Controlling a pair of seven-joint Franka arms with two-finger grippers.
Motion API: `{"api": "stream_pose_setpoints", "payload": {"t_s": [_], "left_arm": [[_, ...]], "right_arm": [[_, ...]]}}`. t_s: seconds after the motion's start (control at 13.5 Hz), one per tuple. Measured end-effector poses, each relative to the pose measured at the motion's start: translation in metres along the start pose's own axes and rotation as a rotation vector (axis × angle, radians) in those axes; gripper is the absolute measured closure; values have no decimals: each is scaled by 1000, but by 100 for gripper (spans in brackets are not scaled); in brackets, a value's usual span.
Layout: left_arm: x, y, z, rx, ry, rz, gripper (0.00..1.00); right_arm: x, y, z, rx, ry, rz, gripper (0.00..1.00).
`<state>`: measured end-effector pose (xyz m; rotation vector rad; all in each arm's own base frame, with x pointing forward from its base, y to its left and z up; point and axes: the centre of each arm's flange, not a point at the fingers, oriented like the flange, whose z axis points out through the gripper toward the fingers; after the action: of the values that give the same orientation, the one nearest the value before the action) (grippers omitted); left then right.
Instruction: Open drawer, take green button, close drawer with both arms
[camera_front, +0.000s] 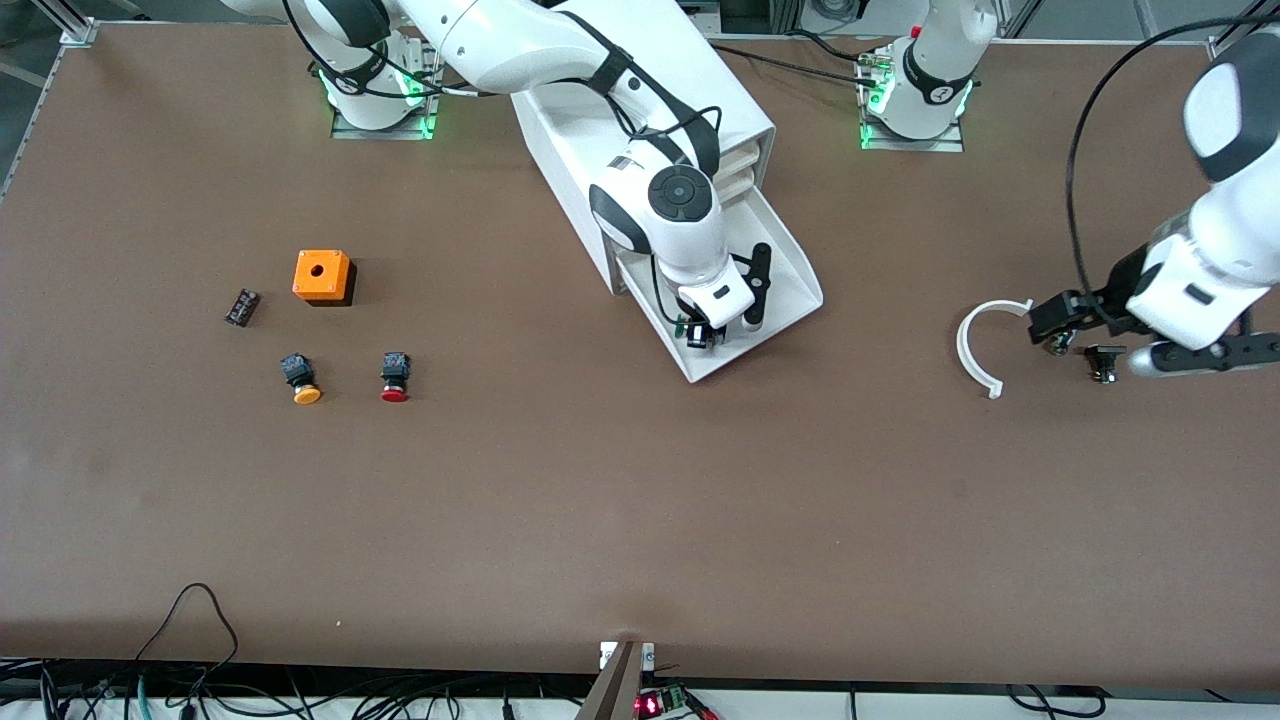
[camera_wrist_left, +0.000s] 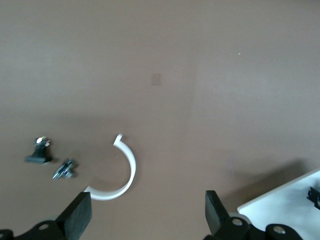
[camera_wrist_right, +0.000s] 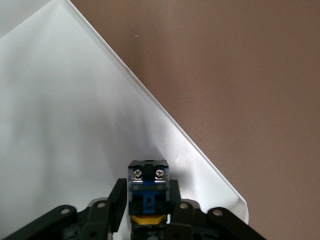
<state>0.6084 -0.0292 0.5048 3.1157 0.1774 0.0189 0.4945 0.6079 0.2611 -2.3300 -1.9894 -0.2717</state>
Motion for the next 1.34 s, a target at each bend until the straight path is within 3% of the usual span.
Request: {"api": "stream_pose_setpoints", "payload": {"t_s": [0.22,0.67,1.04,1.34], "left_arm": [[6,25,44,-11,23,-33,0],[-8,98,171,-70,86,-202,0],[-29,150,240,-91,63,-332,0],[-56,174,275,-98,34,-409,0]], "right_arm": [[8,-13,-1,-38,-21,-61,67],[27,-34,-38,-46,-67,-117,67],[16,-6,-93,-50,-103,-175,67],[-14,42,-128,-51,-121,-236,67]]}}
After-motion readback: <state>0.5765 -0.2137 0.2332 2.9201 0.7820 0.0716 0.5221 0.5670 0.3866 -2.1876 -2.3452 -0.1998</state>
